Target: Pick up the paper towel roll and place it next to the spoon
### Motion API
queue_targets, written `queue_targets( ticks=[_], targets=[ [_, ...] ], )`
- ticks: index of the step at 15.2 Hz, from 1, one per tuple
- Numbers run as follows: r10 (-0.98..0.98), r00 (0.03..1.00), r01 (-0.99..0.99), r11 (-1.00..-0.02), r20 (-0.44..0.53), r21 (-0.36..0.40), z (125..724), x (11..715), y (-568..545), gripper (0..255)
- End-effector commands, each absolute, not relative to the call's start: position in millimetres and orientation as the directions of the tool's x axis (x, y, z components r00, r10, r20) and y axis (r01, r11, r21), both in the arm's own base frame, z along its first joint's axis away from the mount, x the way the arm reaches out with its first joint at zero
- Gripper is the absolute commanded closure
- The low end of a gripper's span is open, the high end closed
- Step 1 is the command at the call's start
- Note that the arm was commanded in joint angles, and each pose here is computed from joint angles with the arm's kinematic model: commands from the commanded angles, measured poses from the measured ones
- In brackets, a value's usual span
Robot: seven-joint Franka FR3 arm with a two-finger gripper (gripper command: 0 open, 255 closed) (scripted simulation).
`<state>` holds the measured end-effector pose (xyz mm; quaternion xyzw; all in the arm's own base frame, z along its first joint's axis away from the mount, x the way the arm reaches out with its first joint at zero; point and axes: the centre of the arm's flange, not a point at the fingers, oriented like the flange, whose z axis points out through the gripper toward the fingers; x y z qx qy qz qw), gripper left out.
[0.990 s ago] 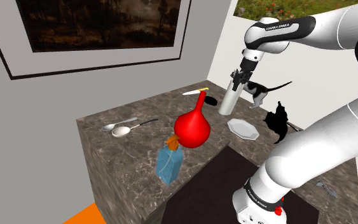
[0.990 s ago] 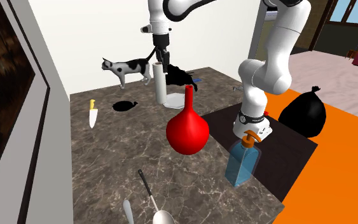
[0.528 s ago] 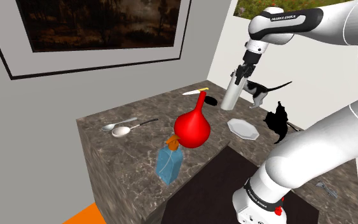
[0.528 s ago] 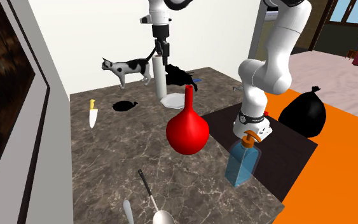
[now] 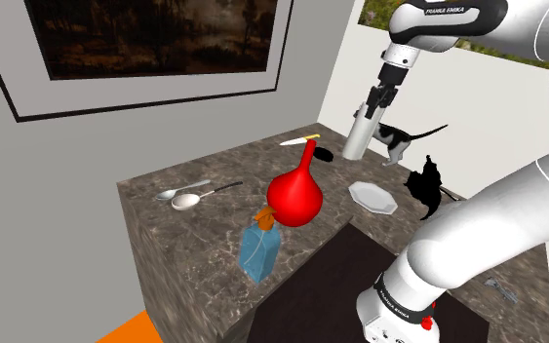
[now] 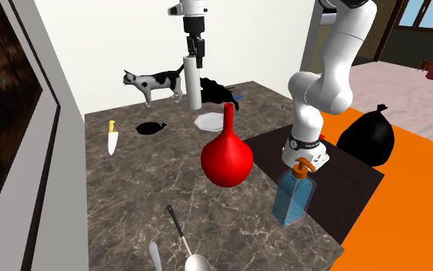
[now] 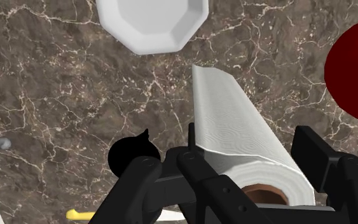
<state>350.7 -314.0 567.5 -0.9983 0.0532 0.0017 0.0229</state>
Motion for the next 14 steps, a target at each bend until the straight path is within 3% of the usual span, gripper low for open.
queue_targets(
  ticks=[1, 14],
  targets=[
    [-0.106, 0.994, -0.106, -0.993, -0.006, -0.046, 578.5, 351.6, -314.5, 255],
    [-0.106, 0.994, -0.106, -0.993, -0.006, -0.046, 647.1, 351.6, -314.5, 255]
  ],
)
